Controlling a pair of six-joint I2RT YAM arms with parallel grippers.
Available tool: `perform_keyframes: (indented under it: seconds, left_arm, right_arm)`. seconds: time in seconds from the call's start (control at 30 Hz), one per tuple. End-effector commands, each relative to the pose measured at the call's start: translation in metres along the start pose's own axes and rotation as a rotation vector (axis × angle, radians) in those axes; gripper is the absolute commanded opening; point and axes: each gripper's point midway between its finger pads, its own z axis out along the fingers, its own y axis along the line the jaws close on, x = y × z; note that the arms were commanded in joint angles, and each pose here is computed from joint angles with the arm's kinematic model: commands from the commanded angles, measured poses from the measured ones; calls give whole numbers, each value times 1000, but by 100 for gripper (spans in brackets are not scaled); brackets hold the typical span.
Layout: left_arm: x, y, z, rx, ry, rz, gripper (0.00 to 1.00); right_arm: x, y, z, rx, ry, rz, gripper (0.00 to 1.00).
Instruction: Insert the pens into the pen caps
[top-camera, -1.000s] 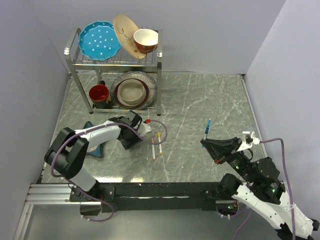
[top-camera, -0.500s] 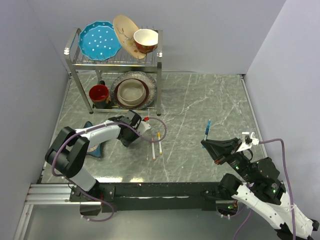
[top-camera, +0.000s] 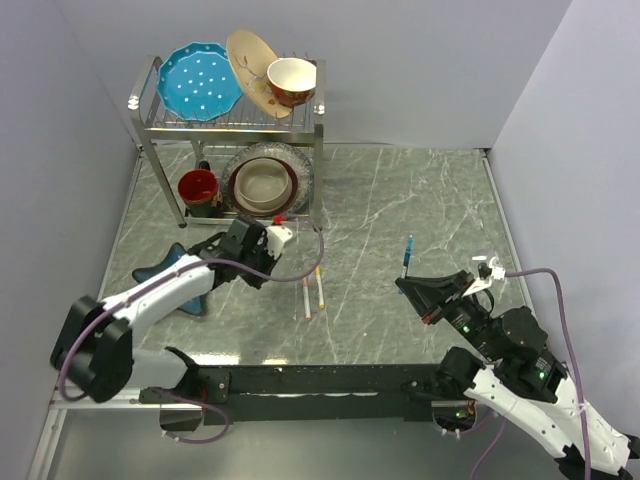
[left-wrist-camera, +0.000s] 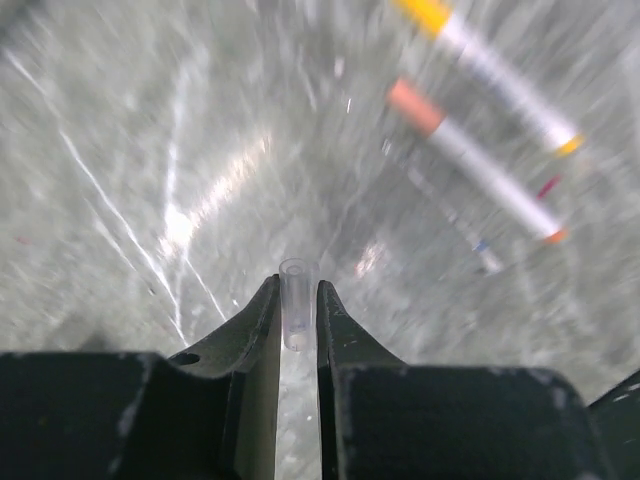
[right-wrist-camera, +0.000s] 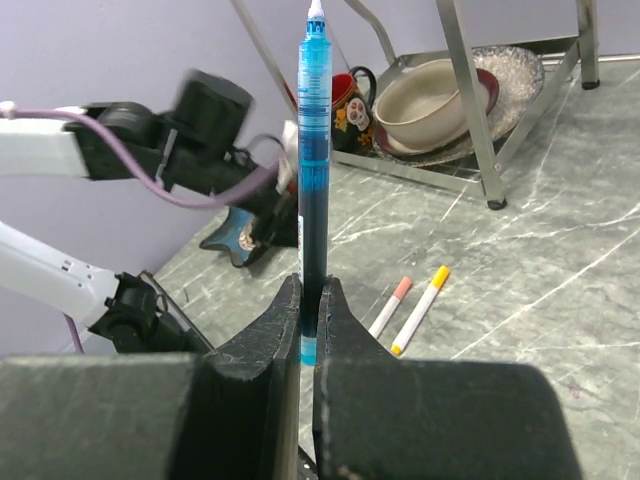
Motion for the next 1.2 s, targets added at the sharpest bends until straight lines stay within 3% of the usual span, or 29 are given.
perform_keyframes:
  seconds: [0.0, 0.13, 0.27, 0.47, 0.6, 0.8, 1.17]
  left_arm:
    - [-68, -12, -29, 52, -296, -138, 1]
    - [-119, -48, -74, 263, -574, -221, 1]
    - [-160, -74, -151, 447, -900, -274, 1]
    - [-174, -82, -213, 581, -1126, -400, 1]
    - [-173, -87, -232, 678, -1180, -477, 1]
    - [-168, -89, -252, 771, -1242, -559, 1]
    - [-161, -83, -249, 749, -1226, -651, 1]
  right_arm:
    - [-2, 18, 6, -90, -6, 19, 0]
    - [41, 25, 31, -141, 150, 25, 0]
    - [65, 29, 48, -181, 201, 56, 0]
    - [86, 35, 61, -244, 224, 80, 0]
    - [104, 40, 73, -263, 289, 113, 0]
    - [105, 58, 85, -309, 285, 112, 0]
    - [97, 94, 102, -381, 283, 99, 0]
